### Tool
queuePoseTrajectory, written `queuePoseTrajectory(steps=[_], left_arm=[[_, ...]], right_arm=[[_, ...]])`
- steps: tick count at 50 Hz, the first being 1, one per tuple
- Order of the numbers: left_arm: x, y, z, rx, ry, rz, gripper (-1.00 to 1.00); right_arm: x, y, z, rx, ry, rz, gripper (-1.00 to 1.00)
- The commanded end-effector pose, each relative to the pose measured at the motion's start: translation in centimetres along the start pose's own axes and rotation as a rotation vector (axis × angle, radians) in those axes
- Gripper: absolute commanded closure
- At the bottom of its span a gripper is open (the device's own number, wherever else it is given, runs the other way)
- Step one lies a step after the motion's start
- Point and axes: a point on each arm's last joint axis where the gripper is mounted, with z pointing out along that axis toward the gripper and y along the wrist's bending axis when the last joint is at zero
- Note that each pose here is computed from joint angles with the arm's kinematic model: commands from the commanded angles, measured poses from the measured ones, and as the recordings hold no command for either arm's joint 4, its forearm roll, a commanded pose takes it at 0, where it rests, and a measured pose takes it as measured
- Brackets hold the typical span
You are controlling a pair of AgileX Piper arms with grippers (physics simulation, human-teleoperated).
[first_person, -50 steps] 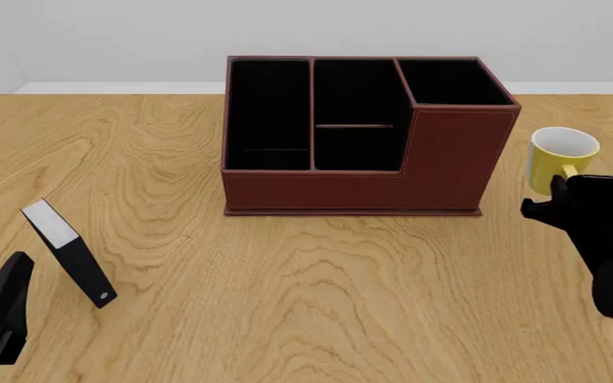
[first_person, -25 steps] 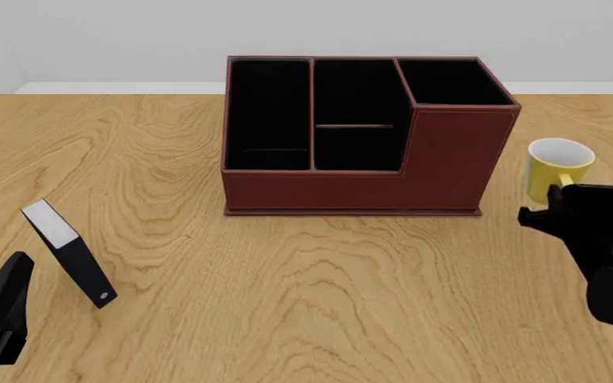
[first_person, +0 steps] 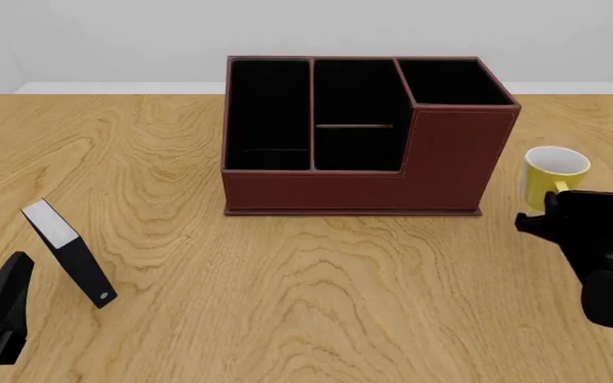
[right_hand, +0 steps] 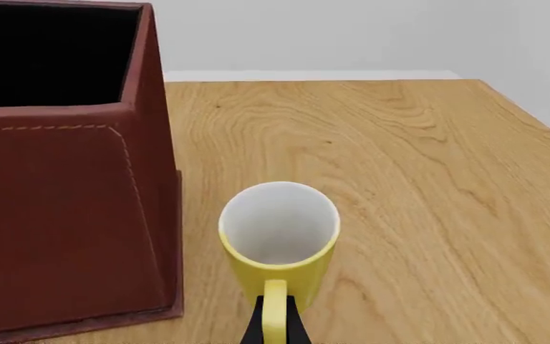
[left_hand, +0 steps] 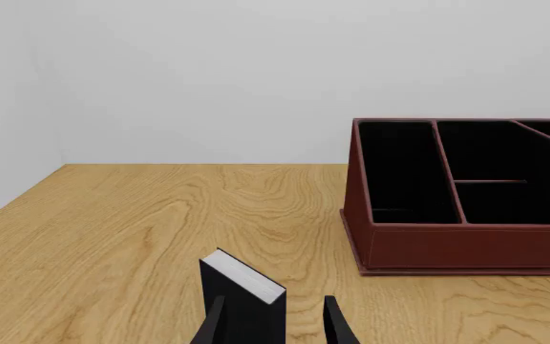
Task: Pick up the yellow and white mug and place it to the right of the caddy.
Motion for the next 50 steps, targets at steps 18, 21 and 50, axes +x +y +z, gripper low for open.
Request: queuePoseTrajectory(steps=[18,21,50], left_arm=[[0.0,0.0,0.0,0.000,0.000,0.000,-1.00],[0.0,0.0,0.0,0.000,0.000,0.000,-1.00],[0.0,0.0,0.0,0.000,0.000,0.000,-1.00]], right_arm=[[1.0,0.1,0.7,0.000,0.013,0.012,1.00],[1.1,0.1,0.6,0.000,0.016,0.012,1.00],[2.4,0.0,1.2,0.004,0.044,0.009,1.00]])
